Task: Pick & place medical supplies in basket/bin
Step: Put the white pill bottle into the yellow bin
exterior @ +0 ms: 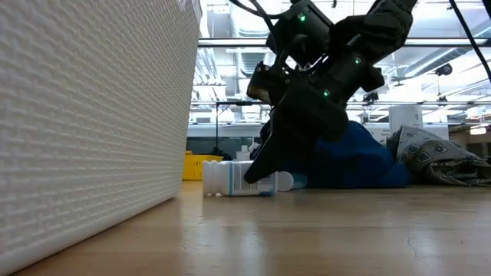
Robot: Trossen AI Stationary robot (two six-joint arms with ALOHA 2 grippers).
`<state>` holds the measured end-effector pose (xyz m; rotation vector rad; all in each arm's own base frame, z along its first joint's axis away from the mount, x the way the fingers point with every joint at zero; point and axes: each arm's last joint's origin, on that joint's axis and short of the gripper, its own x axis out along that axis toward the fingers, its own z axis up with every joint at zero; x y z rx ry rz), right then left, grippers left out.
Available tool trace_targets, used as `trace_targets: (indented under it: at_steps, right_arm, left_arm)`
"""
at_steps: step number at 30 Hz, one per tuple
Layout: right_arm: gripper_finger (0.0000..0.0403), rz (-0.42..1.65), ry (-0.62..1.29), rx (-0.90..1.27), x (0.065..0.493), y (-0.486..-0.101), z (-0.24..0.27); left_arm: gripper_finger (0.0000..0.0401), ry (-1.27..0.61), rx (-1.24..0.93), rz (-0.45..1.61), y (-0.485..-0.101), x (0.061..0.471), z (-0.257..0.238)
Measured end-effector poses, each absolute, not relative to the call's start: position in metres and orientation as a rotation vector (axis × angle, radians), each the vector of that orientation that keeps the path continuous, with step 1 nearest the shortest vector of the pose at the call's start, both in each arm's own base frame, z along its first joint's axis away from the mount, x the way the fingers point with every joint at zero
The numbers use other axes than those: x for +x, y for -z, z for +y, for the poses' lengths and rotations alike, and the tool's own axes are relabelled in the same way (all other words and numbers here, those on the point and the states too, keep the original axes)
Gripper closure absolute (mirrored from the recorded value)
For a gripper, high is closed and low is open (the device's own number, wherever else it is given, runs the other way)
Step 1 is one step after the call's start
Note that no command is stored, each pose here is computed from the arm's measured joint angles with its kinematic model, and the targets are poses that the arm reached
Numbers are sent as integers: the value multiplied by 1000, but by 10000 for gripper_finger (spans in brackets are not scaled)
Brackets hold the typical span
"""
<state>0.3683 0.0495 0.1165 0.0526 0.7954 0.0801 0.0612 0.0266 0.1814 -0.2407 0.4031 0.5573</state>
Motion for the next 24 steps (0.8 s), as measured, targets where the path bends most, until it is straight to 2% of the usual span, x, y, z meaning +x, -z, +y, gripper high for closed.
trace_targets:
  at_steps: [13,24]
  right_arm:
    - [105,800,-85,42,368,-115,50]
    - [162,799,-86,39,368,-115,50]
  left_arm:
    - [131,-558,-241,403,-181,61,27]
    - [130,-558,-241,403,-181,61,27]
